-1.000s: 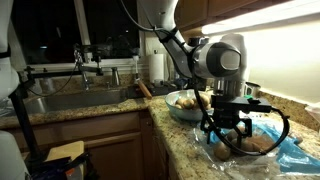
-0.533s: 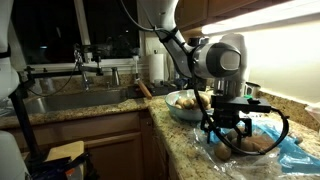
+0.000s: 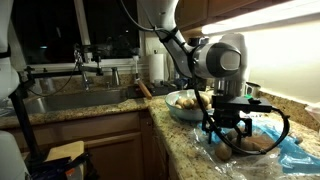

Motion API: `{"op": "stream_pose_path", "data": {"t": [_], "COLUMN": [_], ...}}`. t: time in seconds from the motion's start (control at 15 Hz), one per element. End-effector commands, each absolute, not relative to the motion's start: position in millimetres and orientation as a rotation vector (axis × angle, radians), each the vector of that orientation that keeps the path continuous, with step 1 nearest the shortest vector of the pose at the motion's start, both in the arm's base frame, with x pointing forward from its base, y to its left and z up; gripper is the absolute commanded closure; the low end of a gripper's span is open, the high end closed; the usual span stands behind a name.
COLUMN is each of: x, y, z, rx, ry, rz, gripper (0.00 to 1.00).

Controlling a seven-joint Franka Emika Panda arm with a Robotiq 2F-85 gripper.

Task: Move potatoes from the plastic bag to the clear bowl

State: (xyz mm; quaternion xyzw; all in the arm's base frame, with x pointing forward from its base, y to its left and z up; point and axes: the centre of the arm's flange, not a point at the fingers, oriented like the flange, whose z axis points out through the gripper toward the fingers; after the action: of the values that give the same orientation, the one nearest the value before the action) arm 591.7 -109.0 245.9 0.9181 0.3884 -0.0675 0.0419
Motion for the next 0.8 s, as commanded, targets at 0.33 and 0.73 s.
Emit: {"op": "stream_pose_path", "data": {"t": [0.33,0.73], "x": [596.0,597.1], "y": [-112.6,-113.1], "z": [242.7,243.2], "rx": [2.811,2.811], "ry": [1.210,1.211], "rz": [-0.155,-0.151], "gripper": [0.00,0.07]}}
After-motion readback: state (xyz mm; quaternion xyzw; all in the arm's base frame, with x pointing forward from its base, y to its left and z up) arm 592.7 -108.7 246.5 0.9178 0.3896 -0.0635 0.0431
